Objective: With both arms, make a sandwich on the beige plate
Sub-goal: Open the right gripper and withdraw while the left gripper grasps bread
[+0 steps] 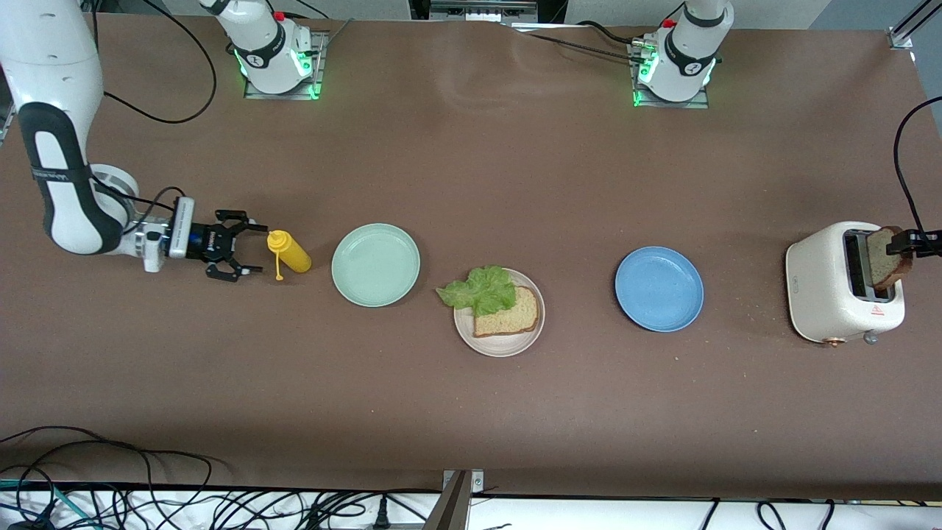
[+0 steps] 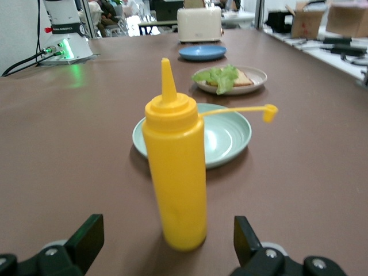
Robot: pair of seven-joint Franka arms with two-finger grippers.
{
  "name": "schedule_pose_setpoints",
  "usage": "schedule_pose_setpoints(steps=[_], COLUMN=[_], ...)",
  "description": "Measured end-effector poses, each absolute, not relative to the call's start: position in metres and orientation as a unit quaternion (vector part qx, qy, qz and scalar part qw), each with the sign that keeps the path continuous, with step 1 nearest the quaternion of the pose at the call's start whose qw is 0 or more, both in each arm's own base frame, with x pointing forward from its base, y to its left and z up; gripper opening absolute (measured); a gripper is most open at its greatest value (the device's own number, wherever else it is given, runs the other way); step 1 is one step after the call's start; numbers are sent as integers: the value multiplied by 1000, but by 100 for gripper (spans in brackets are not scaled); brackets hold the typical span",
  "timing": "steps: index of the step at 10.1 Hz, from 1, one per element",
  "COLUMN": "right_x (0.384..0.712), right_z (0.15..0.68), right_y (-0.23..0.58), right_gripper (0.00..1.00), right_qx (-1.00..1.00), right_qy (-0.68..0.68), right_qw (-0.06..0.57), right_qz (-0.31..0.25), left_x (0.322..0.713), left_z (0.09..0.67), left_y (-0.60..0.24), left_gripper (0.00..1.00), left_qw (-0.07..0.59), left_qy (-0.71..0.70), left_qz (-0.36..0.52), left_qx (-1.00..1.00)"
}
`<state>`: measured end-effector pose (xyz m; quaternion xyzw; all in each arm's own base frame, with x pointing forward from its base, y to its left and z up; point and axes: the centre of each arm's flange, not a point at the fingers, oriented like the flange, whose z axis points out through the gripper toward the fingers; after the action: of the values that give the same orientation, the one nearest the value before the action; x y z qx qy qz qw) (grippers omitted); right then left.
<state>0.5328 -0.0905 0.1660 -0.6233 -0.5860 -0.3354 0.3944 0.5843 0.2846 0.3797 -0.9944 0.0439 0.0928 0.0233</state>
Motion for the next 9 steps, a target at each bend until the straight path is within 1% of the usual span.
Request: schedule_pose_setpoints(steps=[1,2,3,5,7,8,9], right_x=[533,533,534,535,537,538,540], right_z=[182,202,220,255,286,298,311], right_y=[-102,-110,-116,-120,-114,-110,-105], right_gripper=[100,100,100,100,100,100,100], right_qx=[-655,-692,-727,-796,-864,-892,-917], right_qy=[-565,-534,-498,-417,-304,-249,-212], right_qw=[401,408,413,413,397,377,338], right_qz=[-301,-265,-231,-151,-60,-15,18], left_x=[584,584,584,583,585,588,592], left_z=[379,379,379,381,388,398,410], left_y=[284,284,283,283,282,281,280], left_gripper=[25,15,12,12,11,8,8], left_qw=[23,22,22,22,25,27,28], left_qy=[44,44,45,45,46,47,48], left_qz=[94,94,94,93,86,82,81], left_qx=[-994,-994,-994,-994,-995,-995,-995])
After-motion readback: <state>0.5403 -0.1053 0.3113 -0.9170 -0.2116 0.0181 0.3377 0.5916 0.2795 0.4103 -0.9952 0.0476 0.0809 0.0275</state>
